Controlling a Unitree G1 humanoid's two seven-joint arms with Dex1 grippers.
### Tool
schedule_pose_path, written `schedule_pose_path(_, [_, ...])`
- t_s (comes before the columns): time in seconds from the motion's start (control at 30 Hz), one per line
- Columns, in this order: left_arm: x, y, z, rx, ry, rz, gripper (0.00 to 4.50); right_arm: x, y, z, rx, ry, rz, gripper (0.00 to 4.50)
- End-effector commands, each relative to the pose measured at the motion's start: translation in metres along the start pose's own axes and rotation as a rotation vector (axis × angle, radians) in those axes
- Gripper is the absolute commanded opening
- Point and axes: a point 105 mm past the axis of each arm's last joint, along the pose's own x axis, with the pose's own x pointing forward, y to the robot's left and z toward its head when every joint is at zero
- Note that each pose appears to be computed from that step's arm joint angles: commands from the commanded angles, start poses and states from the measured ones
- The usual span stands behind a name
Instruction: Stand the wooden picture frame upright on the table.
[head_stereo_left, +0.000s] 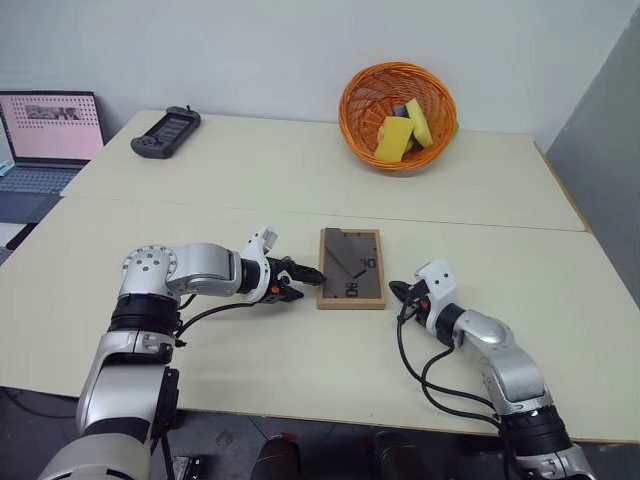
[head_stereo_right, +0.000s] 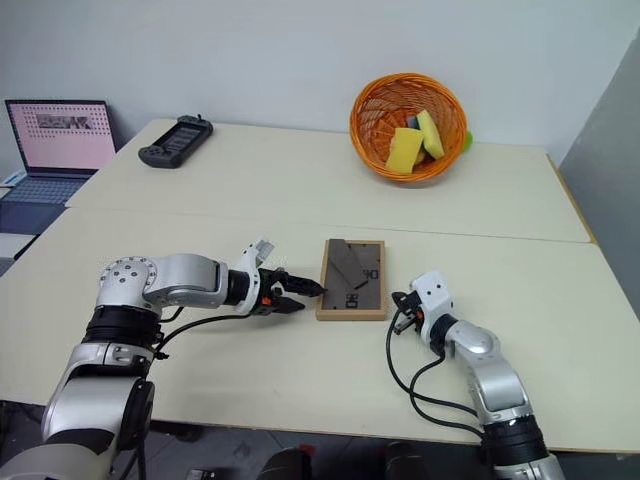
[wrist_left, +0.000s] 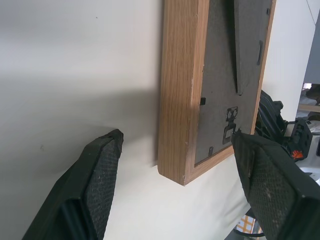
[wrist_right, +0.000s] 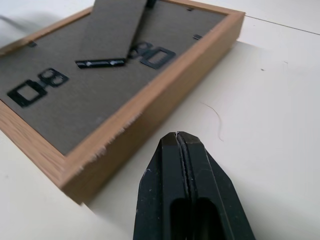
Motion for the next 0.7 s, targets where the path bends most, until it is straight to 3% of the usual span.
schedule_pose_path(0.03, [0.012, -0.002, -0.01, 0.025, 0.064, 0.015, 3.69, 0.002, 0.006, 0.021, -0.031, -0.065, 0.008, 0.0])
schedule_pose_path(0.7, [0.019, -0.007, -0.002, 0.014, 0.064, 0.0, 3.69, 0.022, 0.038, 0.038, 0.109, -0.126, 0.025, 0.0])
